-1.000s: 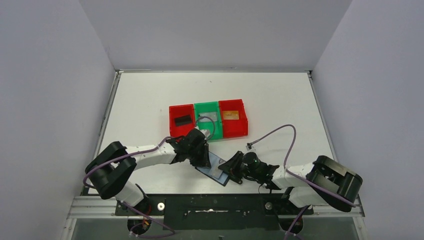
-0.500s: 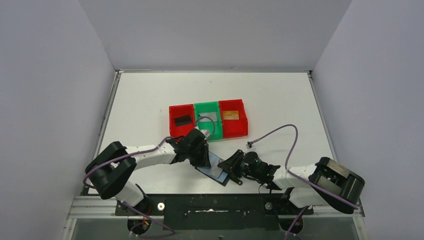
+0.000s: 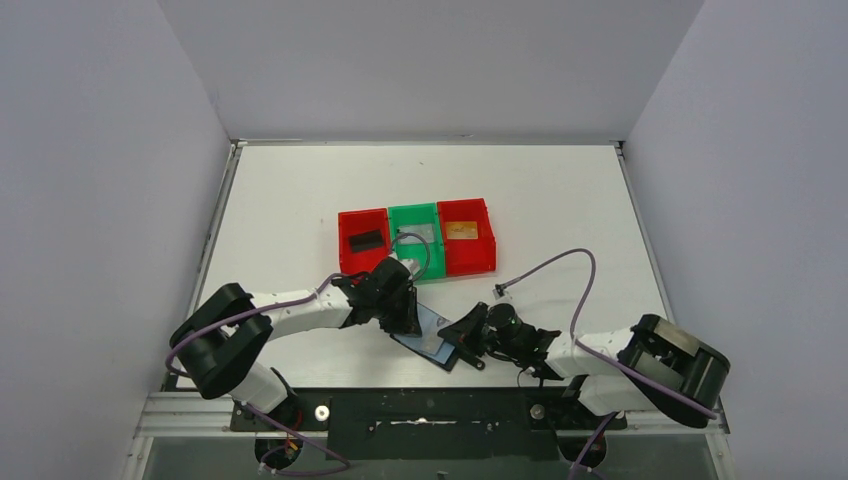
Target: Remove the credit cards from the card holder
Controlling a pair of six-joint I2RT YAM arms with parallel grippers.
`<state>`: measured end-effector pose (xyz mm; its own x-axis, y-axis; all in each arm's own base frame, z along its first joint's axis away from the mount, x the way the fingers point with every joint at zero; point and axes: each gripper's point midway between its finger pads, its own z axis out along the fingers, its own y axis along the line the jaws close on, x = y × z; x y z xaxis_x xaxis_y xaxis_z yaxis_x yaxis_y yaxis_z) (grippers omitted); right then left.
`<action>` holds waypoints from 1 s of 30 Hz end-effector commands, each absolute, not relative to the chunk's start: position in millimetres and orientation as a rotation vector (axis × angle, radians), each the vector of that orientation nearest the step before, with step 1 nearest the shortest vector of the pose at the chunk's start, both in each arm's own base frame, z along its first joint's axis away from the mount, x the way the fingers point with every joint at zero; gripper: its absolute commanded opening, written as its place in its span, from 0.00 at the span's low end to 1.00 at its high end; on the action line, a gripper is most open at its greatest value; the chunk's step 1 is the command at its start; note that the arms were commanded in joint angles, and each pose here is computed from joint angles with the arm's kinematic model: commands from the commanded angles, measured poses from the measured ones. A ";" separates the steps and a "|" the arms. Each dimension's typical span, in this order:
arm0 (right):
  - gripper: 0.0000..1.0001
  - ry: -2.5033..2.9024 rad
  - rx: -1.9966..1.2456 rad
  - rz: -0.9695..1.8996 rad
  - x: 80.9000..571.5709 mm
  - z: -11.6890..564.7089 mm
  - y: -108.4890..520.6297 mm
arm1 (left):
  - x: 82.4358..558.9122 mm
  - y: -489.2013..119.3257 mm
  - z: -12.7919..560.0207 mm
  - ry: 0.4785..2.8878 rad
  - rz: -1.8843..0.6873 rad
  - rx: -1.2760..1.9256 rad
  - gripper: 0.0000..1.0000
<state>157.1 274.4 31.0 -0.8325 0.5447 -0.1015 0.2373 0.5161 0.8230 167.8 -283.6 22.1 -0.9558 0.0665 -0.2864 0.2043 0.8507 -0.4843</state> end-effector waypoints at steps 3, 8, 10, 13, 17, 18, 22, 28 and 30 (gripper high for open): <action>0.00 2.365 0.611 1.226 161.8 51.7 270.8 | 168.0 -268.0 18.9 2.771 -0.675 0.168 0.14; 0.00 2.349 0.595 1.197 156.4 65.2 253.7 | 171.0 -269.7 27.3 2.723 -0.727 0.139 0.15; 0.00 2.302 0.595 1.199 158.9 77.7 246.8 | 172.4 -270.1 32.1 2.711 -0.731 0.148 0.16; 0.00 2.192 0.585 1.190 168.1 106.0 234.8 | 181.1 -273.3 49.3 2.660 -0.741 0.149 0.20; 0.00 2.031 0.556 1.085 186.5 146.0 210.4 | 196.7 -274.5 87.9 2.538 -0.763 0.137 0.29; 0.00 1.992 0.540 1.062 190.6 157.8 205.2 | 201.2 -272.7 97.1 2.509 -0.756 0.132 0.33; 0.00 1.888 0.413 0.942 205.0 202.1 193.3 | 221.7 -245.2 122.2 2.435 -0.667 0.061 0.42; 0.00 1.816 0.123 0.700 232.0 244.2 198.6 | 246.2 -171.8 142.5 2.348 -0.459 -0.080 0.63; 0.00 1.796 0.000 0.617 243.9 257.1 208.1 | 250.2 -150.0 152.0 2.305 -0.415 -0.111 0.71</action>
<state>214.6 208.6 230.1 -0.4764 0.5270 -0.7038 -0.2036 0.7126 0.6714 240.7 -193.9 130.4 -0.7706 -0.2027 -0.6042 0.0889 0.9046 -0.4168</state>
